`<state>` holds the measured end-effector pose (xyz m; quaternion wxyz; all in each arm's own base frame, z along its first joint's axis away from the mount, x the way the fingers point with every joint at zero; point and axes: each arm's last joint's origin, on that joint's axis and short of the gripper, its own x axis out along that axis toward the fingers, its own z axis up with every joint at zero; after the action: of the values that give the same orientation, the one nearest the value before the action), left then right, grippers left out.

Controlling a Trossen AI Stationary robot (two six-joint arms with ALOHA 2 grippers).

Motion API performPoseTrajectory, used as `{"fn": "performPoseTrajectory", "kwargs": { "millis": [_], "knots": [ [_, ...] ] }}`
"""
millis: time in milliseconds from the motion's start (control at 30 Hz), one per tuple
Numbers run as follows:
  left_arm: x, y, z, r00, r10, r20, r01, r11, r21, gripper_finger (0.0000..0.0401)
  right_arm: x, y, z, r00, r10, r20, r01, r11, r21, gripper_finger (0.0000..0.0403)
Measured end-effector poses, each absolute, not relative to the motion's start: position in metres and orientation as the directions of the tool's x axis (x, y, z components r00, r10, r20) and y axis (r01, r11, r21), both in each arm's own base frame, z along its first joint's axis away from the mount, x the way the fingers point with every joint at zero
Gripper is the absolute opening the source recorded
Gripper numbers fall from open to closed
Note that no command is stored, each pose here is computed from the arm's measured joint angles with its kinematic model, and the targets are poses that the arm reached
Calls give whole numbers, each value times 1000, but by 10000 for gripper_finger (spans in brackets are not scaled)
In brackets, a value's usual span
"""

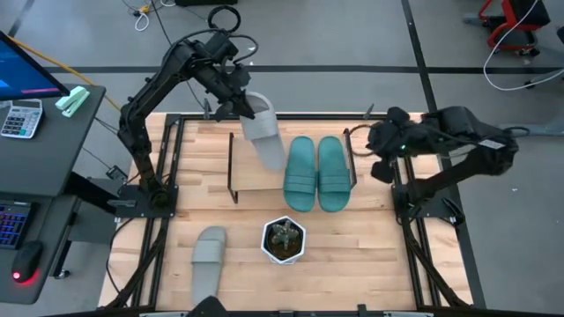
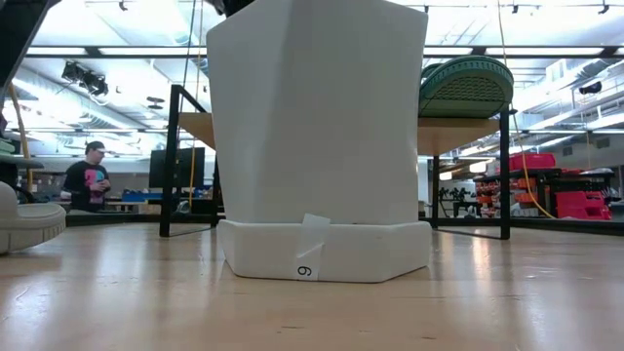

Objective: Pick and place slides into the shelf
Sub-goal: Put the right gray slide on the shelf

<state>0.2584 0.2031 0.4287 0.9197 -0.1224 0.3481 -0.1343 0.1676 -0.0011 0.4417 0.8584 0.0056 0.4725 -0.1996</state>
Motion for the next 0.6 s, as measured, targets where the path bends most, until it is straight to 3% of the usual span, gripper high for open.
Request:
{"fn": "performPoseTrajectory", "kwargs": {
  "millis": [400, 600],
  "knots": [
    [253, 208, 429, 734, -350, -582, 127, 913, -388, 7, 141, -25, 442, 596, -240, -766, 291, 954, -73, 4],
    [244, 213, 427, 724, -348, -595, 145, 921, -362, 7, 156, -36, 430, 543, -236, -806, 313, 947, -66, 3]
  ]
}}
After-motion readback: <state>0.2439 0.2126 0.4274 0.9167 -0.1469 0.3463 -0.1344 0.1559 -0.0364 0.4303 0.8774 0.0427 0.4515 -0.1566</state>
